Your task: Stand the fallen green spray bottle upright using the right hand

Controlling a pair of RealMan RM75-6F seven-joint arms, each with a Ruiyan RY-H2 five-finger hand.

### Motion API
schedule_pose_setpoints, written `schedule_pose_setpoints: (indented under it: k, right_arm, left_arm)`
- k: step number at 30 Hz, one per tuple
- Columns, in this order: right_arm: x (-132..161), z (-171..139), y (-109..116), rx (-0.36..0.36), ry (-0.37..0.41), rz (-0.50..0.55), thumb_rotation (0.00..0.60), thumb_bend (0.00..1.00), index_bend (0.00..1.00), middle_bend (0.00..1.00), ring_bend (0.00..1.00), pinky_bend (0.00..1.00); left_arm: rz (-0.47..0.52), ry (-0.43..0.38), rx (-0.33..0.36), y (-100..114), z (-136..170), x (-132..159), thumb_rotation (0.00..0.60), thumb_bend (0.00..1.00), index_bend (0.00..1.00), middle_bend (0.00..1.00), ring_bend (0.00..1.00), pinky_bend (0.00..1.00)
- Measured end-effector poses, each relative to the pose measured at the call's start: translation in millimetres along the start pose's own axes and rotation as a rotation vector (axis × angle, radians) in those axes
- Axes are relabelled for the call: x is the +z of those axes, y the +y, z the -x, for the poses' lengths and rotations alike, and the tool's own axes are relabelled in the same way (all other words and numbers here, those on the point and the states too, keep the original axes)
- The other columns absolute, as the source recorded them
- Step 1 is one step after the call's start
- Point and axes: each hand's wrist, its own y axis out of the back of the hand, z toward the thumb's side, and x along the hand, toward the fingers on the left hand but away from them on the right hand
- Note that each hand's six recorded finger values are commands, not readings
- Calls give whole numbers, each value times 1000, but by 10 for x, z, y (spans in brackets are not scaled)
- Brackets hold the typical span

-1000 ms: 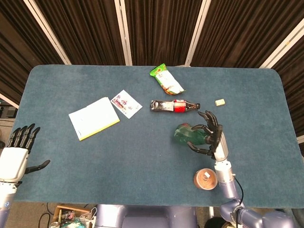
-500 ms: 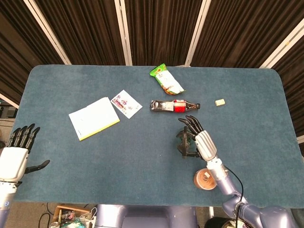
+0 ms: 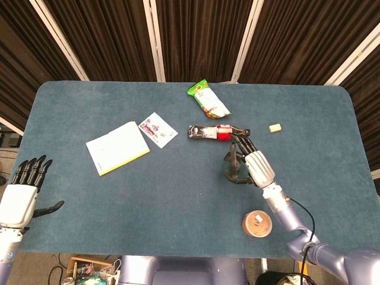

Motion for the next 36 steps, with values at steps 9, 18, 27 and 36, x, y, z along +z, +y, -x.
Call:
schedule_pose_setpoints:
  k: [9, 18, 27, 36]
  right_arm:
    - [-126, 72, 410, -42, -66, -8, 600, 268, 44, 0, 0, 0]
    - [-184, 9, 574, -47, -94, -35, 600, 257, 0, 0, 0, 0]
    - [-165, -21, 601, -20, -107, -71, 600, 236, 0, 0, 0, 0]
    - [-133, -76, 647, 17, -122, -134, 600, 192, 0, 0, 0, 0]
  left_arm:
    - [3, -4, -1, -5, 8, 18, 600, 66, 0, 0, 0, 61]
    - [6, -15, 3, 1, 11, 59, 600, 66, 0, 0, 0, 61]
    - [12, -18, 10, 22, 20, 62, 600, 67, 0, 0, 0, 61]
    - [17, -16, 17, 49, 36, 43, 600, 66, 0, 0, 0, 61]
